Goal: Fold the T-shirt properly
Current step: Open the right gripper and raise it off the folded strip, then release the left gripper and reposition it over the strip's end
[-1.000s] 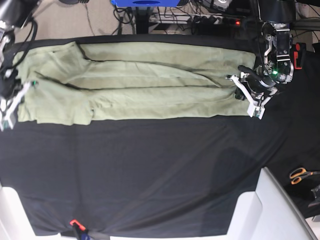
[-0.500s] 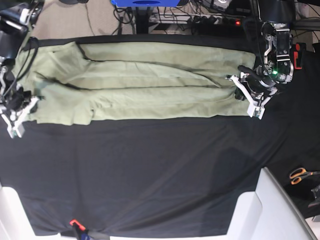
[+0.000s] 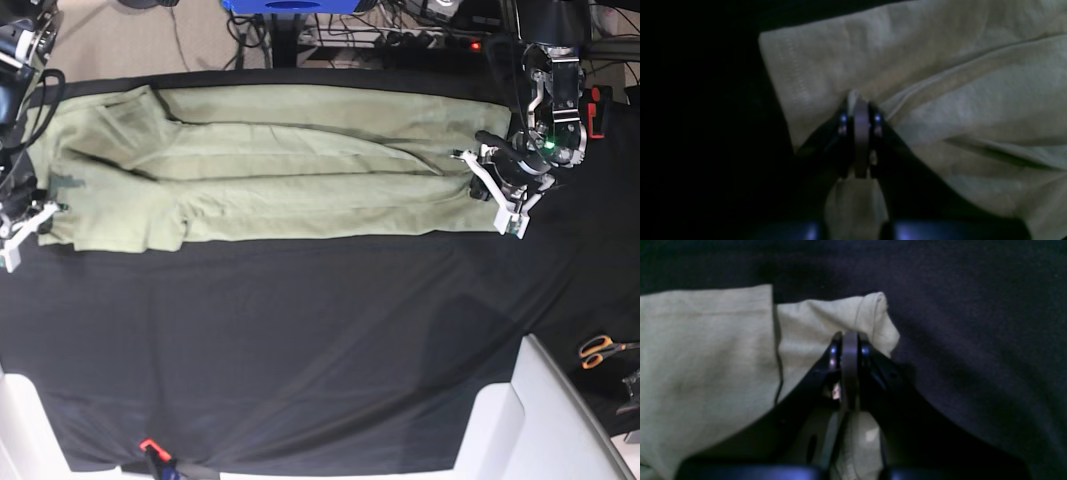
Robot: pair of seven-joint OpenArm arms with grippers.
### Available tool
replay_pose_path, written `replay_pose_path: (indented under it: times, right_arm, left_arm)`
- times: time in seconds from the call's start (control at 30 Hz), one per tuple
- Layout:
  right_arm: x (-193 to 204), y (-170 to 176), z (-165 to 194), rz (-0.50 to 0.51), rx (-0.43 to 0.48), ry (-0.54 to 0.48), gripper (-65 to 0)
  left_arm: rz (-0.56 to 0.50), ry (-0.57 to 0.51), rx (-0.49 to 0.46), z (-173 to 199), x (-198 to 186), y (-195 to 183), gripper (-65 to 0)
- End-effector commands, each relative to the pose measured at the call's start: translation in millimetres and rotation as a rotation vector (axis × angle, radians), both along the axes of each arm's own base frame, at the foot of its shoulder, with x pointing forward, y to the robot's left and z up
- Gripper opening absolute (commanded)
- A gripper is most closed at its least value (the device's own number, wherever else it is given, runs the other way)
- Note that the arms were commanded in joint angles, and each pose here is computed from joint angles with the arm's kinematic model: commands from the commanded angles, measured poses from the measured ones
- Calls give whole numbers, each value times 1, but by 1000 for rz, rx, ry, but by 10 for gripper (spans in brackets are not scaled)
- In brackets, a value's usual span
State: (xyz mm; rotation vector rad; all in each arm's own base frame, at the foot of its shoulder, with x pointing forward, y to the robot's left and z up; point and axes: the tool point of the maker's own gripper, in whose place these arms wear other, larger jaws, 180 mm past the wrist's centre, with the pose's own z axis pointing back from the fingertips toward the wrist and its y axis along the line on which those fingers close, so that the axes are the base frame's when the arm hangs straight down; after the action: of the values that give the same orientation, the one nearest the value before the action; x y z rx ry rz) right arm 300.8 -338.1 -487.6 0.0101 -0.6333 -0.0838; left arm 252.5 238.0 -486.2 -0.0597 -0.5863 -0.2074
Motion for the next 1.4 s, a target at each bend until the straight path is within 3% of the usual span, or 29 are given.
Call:
replay_pose_path:
  times: [0.0,0.23,0.43,0.5,0.67,0.77,0.93,1.03,1.1,1.2,1.37]
  right_arm:
    - [15,-18,19,-29,-38,-60,-632]
    - [22,-38,47,-134,-153,-137,-632]
    - [26,-27,83,-110,-229,-241,-627]
    - [25,-23,83,-108,-227,-244,-627]
    - [24,-21,82,-106,-226,-243,-627]
    - [17,-21,77,-103,-228,-227,-627]
    - [3,-15,63,-96,-217,-192,-627]
    - [-9,-14,58,-89,-223,-172,-627]
    - [-18,-10,52,-85,-217,-158,-627]
    - [-24,-6,52,-77,-221,-156,-627]
    - [-33,-3,51,-69,-225,-150,-627]
  left_arm:
    - [-12,35,16,-4,-6,2,-650]
    - [-11,26,10,-1,-4,1,-650]
    - [-7,43,16,-4,-12,4,-650]
    - [-16,27,19,1,-10,2,-555]
    - [-64,-29,38,23,-19,-7,-211]
    - [-41,-107,56,53,-19,2,-12]
    - [62,-264,-82,110,-15,15,0]
    - [79,-323,-267,135,-24,16,0]
    - [72,-312,-371,130,-34,15,0]
    - [95,-256,-430,100,-44,25,0]
    - [277,-170,-498,47,-47,49,0]
